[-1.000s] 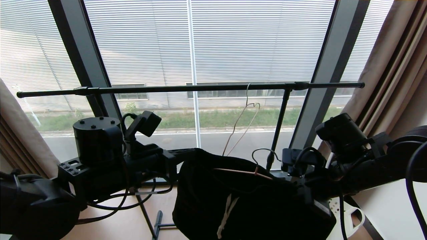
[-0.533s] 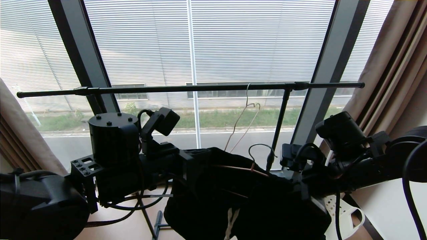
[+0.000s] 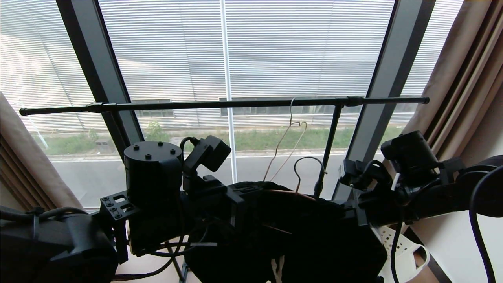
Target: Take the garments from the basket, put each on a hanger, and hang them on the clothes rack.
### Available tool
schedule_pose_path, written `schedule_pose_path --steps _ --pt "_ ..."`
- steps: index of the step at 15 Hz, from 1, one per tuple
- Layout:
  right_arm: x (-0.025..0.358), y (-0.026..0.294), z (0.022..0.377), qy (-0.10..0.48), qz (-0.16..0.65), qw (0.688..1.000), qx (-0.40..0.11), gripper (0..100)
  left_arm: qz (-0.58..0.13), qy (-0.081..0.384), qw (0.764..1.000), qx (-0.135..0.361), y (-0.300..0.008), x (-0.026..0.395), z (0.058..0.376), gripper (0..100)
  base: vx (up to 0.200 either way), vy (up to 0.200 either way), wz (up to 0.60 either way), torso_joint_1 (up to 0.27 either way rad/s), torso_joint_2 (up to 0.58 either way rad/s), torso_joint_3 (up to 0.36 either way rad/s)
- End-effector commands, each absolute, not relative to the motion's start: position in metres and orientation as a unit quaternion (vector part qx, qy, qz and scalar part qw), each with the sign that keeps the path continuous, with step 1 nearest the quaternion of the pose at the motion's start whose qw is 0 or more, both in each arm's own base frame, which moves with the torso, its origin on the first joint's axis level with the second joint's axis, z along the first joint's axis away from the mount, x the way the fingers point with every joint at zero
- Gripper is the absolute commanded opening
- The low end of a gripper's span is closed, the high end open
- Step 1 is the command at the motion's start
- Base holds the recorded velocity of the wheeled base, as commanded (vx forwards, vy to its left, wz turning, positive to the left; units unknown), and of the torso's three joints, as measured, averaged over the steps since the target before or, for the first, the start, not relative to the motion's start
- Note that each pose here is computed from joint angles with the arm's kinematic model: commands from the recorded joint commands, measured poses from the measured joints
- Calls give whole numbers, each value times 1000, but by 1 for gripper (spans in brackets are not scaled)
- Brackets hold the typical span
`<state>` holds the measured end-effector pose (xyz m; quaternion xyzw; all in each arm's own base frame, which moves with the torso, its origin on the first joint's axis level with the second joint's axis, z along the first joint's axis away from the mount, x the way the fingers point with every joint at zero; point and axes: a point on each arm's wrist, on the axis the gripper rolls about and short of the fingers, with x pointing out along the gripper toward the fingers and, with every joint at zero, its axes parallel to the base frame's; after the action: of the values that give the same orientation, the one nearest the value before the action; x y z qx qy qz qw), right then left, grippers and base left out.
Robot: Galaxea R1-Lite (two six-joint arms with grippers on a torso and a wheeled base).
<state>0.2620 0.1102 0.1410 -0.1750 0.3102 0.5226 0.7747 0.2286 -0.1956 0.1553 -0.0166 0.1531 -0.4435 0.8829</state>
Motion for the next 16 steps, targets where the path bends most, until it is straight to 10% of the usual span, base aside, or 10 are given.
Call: schedule_pose_path --steps 1,10,11,16 --pt "262 109 138 303 529 774 -169 0 -446 157 881 -11 -196 227 152 0 0 0 0 0 0 0" --pt "261 106 132 261 540 783 -162 0 -451 164 877 38 -194 225 136 0 0 0 0 0 0 0" --pt "261 106 132 262 540 783 -162 0 -450 164 877 38 -194 225 136 100 0 0 0 0 0 0" --pt "261 106 131 263 540 783 -161 0 -448 164 878 38 -193 226 135 100 0 0 0 0 0 0"
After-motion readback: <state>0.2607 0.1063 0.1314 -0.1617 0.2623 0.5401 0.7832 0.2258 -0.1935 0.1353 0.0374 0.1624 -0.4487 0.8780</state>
